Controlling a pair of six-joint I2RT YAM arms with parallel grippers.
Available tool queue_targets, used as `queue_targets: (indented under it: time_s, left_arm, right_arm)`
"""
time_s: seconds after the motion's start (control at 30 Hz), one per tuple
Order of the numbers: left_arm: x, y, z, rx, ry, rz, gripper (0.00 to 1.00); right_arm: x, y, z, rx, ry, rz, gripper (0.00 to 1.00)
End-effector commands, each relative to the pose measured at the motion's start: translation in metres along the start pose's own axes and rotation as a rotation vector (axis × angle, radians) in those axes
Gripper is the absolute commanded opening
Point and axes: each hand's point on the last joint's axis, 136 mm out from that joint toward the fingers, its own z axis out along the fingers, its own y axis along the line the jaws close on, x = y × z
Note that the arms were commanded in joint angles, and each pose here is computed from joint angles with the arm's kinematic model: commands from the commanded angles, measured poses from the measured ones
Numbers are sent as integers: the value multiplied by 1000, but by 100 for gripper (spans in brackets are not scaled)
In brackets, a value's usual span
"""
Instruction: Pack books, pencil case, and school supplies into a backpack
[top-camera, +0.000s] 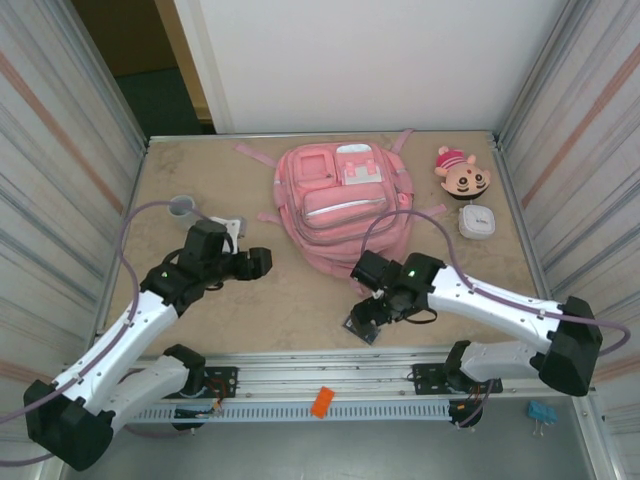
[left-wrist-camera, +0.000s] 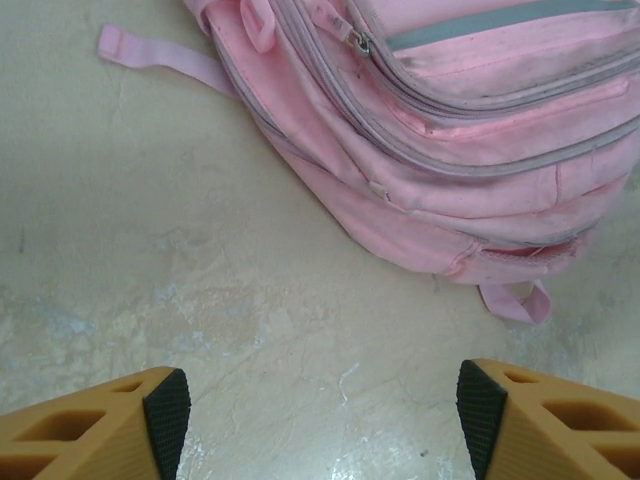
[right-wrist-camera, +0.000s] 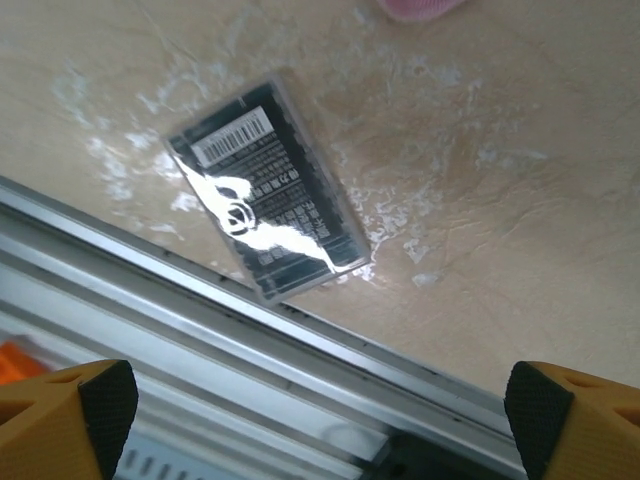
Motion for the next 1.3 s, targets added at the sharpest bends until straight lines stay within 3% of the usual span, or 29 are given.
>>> queue_targets:
  time_s: [0.0,0.27,0.47,0.7,0.8,1.03,1.27]
  left_arm:
    - [0,-5,-2,20,9,-5,73]
    - [4,-4,-7,16,4,-14,73]
    - [3,1,-16,-10,-33,-18,73]
    - [6,3,-18,-11,-35,-14,73]
    - [4,2,-17,-10,-39,-3,73]
    - [-2,-2,-17,3,-48,42,73]
    - [-16,-10,-18,10,-70,135,73]
  right_arm:
    - [-12,8,21,40,-25,-97,96]
    - [-14,40,66,25,102,-288,96]
    - [-13,45,90,42,169,-319,89]
    - [-14,50,101,28,193,-285,63]
    - [-16,50,101,16,198,-255,56]
    - [-29,49,89,-10,161,-161,52]
    - [-65,41,53,-112,-3,108,50]
